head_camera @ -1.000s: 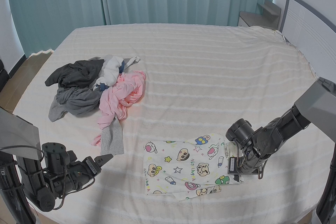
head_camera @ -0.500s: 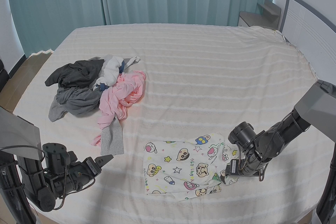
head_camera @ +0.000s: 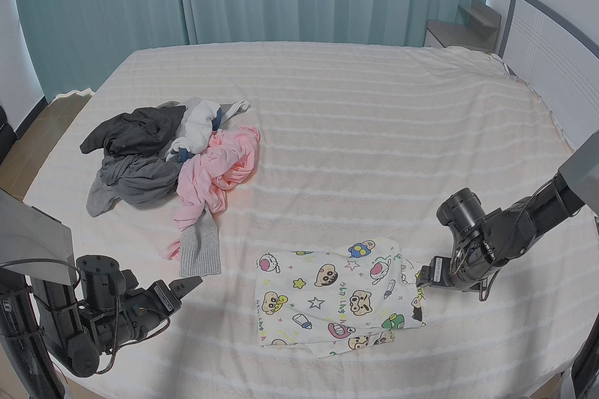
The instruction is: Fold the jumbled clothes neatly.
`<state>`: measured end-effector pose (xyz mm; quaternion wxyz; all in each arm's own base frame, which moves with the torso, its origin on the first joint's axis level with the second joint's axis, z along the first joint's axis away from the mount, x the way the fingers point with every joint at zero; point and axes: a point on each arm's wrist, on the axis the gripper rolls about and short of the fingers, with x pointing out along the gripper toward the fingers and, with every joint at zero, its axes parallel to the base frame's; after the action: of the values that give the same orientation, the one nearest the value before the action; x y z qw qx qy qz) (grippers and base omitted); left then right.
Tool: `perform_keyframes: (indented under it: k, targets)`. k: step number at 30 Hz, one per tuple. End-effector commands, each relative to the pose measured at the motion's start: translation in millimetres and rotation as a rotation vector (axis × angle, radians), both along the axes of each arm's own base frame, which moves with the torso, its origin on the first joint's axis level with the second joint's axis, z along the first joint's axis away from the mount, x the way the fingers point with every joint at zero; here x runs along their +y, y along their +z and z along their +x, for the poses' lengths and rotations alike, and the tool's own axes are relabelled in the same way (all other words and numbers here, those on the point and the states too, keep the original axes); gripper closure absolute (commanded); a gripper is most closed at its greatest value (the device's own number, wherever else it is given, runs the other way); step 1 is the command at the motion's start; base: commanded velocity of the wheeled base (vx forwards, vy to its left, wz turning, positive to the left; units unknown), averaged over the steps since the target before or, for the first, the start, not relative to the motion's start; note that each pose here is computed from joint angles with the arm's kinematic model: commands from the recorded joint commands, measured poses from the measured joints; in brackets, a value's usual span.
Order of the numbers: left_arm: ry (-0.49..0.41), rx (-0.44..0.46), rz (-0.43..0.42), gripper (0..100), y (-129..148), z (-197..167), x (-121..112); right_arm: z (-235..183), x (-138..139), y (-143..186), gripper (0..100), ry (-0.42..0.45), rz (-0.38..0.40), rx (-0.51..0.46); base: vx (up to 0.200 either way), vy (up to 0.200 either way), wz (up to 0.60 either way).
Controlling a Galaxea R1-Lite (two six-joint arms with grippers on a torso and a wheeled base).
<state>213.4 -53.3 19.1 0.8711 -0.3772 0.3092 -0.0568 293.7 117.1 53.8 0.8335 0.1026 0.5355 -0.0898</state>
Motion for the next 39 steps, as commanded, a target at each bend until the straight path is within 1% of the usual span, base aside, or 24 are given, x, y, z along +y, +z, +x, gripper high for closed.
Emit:
perform_keyframes:
  k: [1, 4, 5, 6, 9, 14, 16, 19, 22, 23, 24, 26, 30, 38, 39]
  targets:
    - [0.0, -0.007, -0.002, 0, 0.4, -0.7, 0.2, 2.3, -11.2, 13.4, 0, -0.035, 0.018, -0.041, 0.0, 0.0, 0.0]
    - [0.0, -0.003, -0.001, 0, -0.4, -1.0, 0.2, 3.8, -10.4, 22.6, 0, -0.034, 0.045, -0.079, 0.0, 0.0, 0.0]
    - [0.0, -0.003, -0.001, 0, -0.4, -1.0, 0.2, 7.3, -7.0, 29.8, 0, -0.019, 0.081, -0.114, 0.0, 0.0, 0.0]
    - [0.0, -0.003, -0.001, 0, -0.4, -1.0, 0.2, 8.6, -5.0, 32.8, 0, -0.007, 0.102, -0.125, 0.0, 0.0, 0.0]
    - [0.0, -0.001, -0.001, 0, -0.7, -0.9, 0.2, 11.3, 6.3, 34.6, 0, 0.041, 0.128, -0.134, 0.0, 0.0, 0.0]
    - [0.0, 0.0, 0.0, 0, -1.1, -0.9, 0.2, 22.4, 22.2, 25.3, 0, 0.081, 0.138, -0.121, 0.0, 0.0, 0.0]
    - [0.0, 0.0, 0.0, 0, -1.1, -0.9, 0.2, 35.8, 28.8, 25.4, 0, 0.1, 0.19, -0.124, 0.0, 0.0, 0.0]
    - [0.0, 0.0, 0.0, 0, -1.1, -0.9, 0.2, 46.0, 28.1, 24.0, 0, 0.117, 0.266, -0.101, 0.0, 0.0, 0.0]
    - [0.0, 0.0, 0.0, 0, -1.3, -0.5, 0.1, 48.5, 24.6, 21.0, 0, 0.124, 0.32, -0.072, 0.0, 0.0, 0.0]
    - [0.0, 0.0, 0.0, 0, -1.3, -0.5, 0.1, 49.0, 23.7, 20.5, 0, 0.122, 0.325, -0.069, 0.0, 0.0, 0.0]
    - [0.0, 0.002, 0.0, 0, -1.7, -0.5, 0.1, 51.7, 19.2, 14.5, 0, 0.1, 0.343, -0.046, 0.0, 0.0, 0.0]
    - [0.0, 0.006, 0.001, 0, -2.7, -0.4, 0.1, 54.6, 14.5, 10.9, 0, 0.074, 0.357, -0.033, 0.0, 0.0, 0.0]
    - [-0.001, 0.01, 0.003, 0, -3.9, 0.0, 0.0, 56.1, 8.2, 4.8, 0, 0.065, 0.391, -0.001, 0.0, 0.0, 0.0]
    - [-0.002, 0.012, 0.006, 0, -4.4, -0.3, 0.1, 66.7, 12.0, 2.5, 0, 0.072, 0.399, -0.014, 0.0, 0.0, 0.0]
    - [-0.003, 0.012, 0.008, 0, -4.4, -0.3, 0.1, 68.1, 12.5, -0.7, 100, 0.07, 0.398, -0.008, 0.0, 0.0, 0.0]
